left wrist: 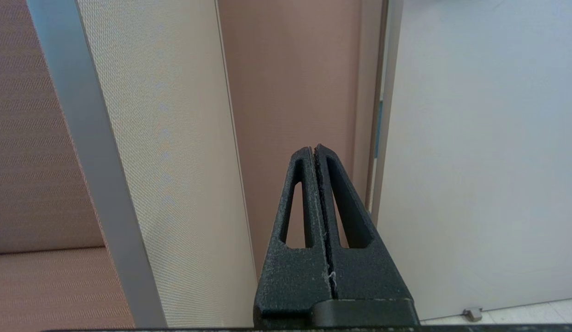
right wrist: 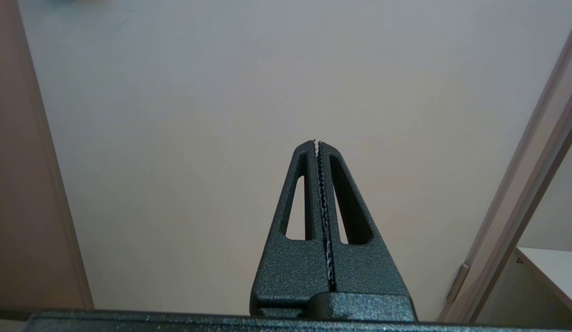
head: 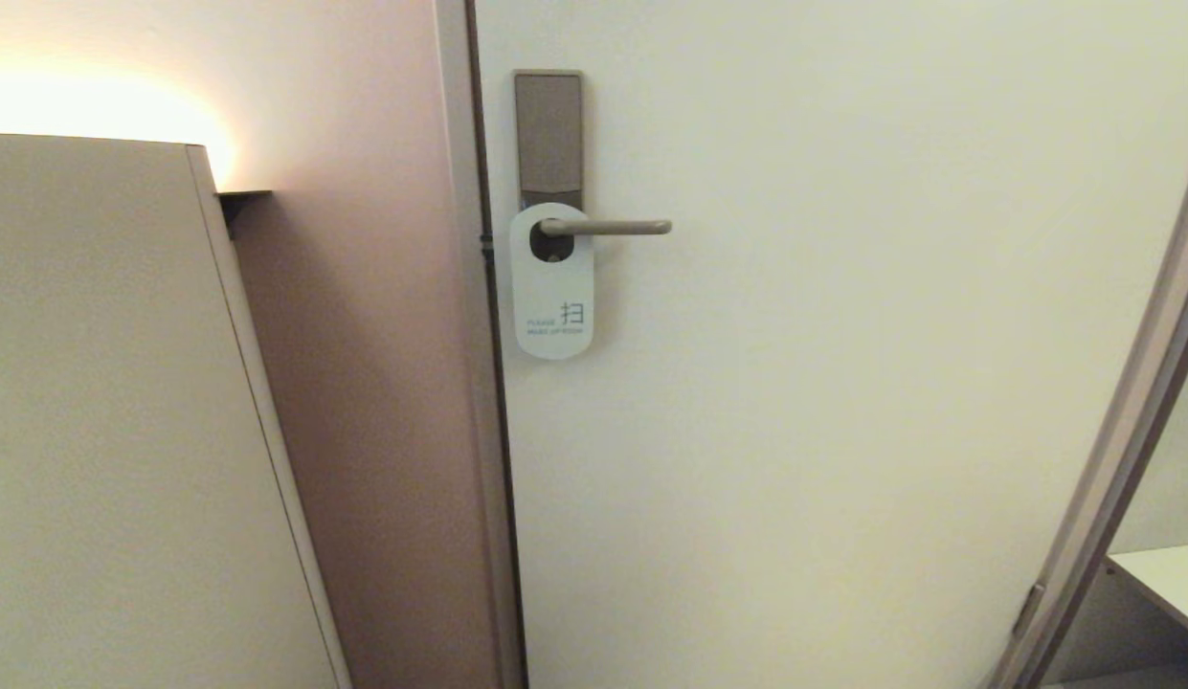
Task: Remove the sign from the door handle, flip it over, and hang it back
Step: Take down the sign
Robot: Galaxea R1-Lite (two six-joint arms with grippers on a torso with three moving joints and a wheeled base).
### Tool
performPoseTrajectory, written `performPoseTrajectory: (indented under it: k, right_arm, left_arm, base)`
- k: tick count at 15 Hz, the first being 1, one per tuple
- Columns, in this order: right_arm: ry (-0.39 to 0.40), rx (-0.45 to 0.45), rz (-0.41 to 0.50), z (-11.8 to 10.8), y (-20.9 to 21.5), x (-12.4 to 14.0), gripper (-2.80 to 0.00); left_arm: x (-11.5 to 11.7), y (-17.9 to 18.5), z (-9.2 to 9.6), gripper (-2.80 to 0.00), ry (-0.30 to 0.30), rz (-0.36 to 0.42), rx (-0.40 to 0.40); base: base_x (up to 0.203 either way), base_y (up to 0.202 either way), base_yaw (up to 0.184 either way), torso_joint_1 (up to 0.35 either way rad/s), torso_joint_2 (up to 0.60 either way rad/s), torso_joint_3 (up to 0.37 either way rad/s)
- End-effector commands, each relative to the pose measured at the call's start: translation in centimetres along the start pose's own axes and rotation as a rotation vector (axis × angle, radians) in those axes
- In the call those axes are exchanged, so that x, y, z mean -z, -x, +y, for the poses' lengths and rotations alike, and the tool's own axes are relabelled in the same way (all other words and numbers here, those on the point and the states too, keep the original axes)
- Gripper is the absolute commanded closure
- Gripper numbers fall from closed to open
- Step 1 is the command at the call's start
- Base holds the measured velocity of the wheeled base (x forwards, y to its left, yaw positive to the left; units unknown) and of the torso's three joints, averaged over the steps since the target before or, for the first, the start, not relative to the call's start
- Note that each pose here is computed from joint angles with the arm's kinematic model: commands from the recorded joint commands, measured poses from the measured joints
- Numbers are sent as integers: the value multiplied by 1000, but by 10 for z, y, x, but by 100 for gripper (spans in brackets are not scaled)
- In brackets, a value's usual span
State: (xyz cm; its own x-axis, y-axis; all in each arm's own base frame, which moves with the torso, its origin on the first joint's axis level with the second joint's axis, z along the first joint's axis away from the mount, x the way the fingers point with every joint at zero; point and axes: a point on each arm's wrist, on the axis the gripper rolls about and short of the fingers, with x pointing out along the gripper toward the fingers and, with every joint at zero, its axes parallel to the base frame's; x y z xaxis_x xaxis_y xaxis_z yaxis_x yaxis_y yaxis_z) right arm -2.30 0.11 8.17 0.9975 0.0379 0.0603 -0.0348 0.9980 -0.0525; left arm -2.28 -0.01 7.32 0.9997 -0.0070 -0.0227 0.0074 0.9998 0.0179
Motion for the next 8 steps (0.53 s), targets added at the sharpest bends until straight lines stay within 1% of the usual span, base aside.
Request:
performPoseTrajectory:
  k: [1, 8]
  right_arm:
    - [1, 0, 1, 0, 0, 0, 0]
    - [1, -1, -1, 0, 0, 0, 0]
  left_arm:
    - [0, 0, 0, 0, 0, 0, 0]
    - [0, 0, 0, 0, 0, 0, -1]
  base:
    - [0, 0, 0, 0, 0, 0]
    - [0, 0, 0, 0, 0, 0]
